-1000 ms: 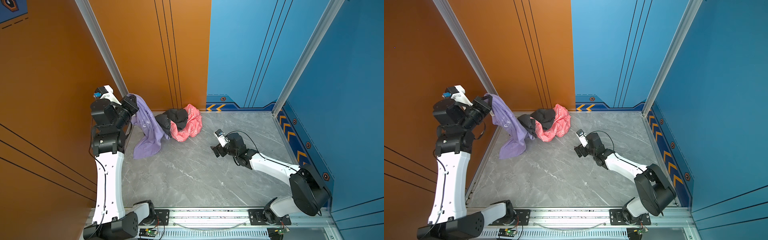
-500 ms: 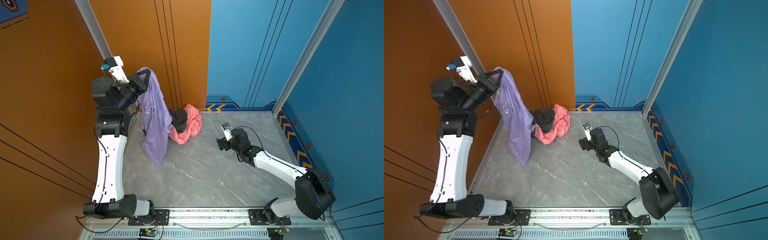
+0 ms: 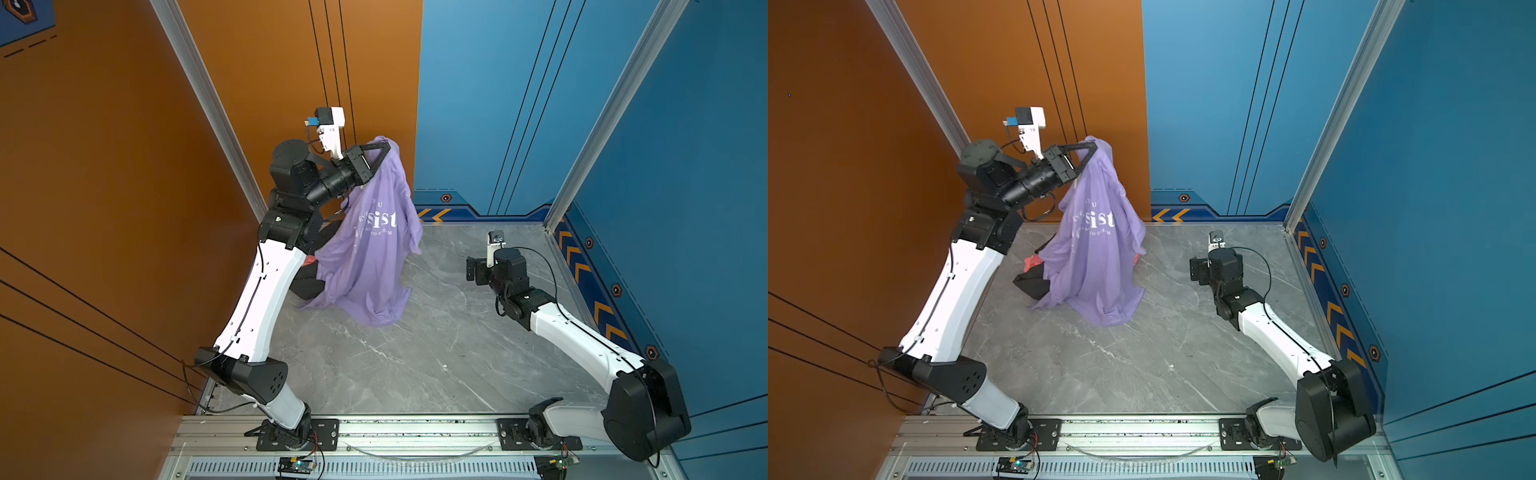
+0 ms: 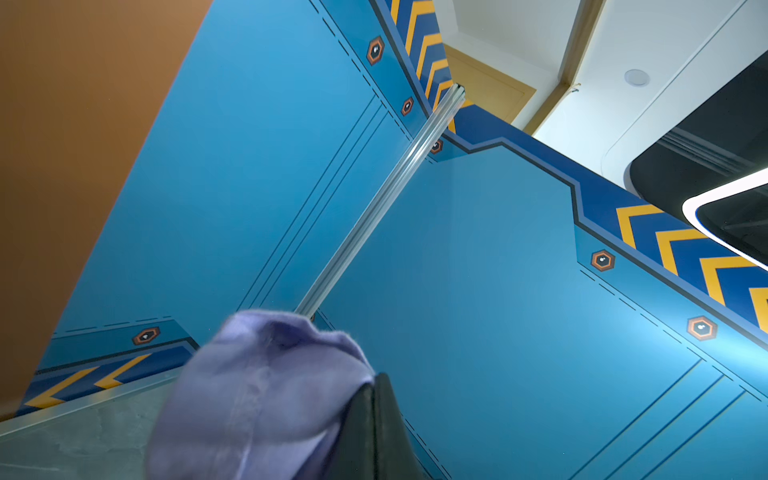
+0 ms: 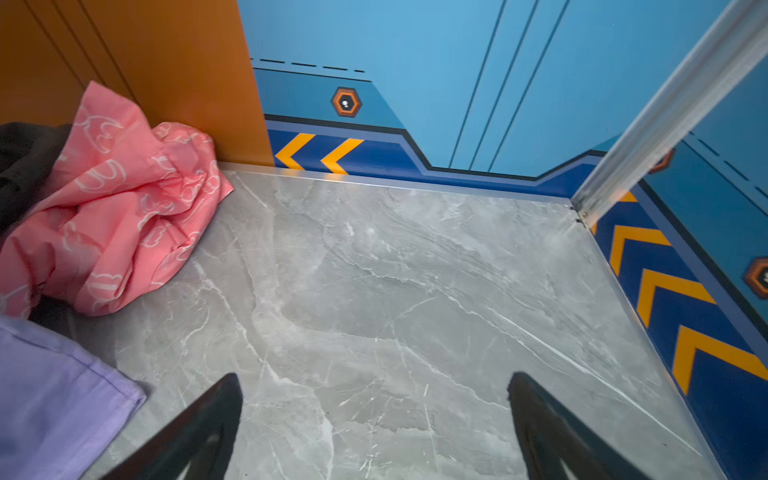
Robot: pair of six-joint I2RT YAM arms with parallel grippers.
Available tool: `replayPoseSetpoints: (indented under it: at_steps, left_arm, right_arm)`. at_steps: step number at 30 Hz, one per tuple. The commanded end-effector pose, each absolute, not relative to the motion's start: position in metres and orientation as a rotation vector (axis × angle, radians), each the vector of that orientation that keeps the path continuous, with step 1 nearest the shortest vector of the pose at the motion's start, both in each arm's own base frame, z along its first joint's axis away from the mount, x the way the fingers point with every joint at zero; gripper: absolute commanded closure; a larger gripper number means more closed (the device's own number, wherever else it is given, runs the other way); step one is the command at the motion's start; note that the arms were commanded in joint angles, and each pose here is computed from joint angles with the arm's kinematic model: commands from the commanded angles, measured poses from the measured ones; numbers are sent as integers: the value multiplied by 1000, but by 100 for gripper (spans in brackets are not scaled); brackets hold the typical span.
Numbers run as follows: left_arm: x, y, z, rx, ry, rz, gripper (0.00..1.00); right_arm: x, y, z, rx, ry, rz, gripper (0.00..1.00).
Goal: Pick out a specific cloth from the pile
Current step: 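Swing the left gripper toward the right gripper and drop the T-shirt on the table, then grasp the lavender T-shirt collar with the right gripper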
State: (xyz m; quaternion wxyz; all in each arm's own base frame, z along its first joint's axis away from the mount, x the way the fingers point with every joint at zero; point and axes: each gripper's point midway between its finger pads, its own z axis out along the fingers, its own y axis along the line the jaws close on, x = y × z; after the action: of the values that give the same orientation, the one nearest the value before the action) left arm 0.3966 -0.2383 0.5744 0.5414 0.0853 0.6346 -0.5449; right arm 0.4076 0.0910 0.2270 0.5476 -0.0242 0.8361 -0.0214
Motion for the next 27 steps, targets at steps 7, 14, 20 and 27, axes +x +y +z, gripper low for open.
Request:
replayPoseSetpoints:
  at_steps: [7,14,20,27]
  left_arm:
    - [380,-334,471,492,1867,-1206,75]
    - [366,-333,409,603,2049,-981,20]
    - [351,-302,368,532,2168,-832,1]
    - [314,-262,332,430,2268,-756,1]
  right_arm:
    - [391,29,234,256,1954,-73,0]
    - [388,17,239,367,1925,2,0]
    - [400,39,239,359,1957,139,0]
    - [415,92,204,275,2138,224,3]
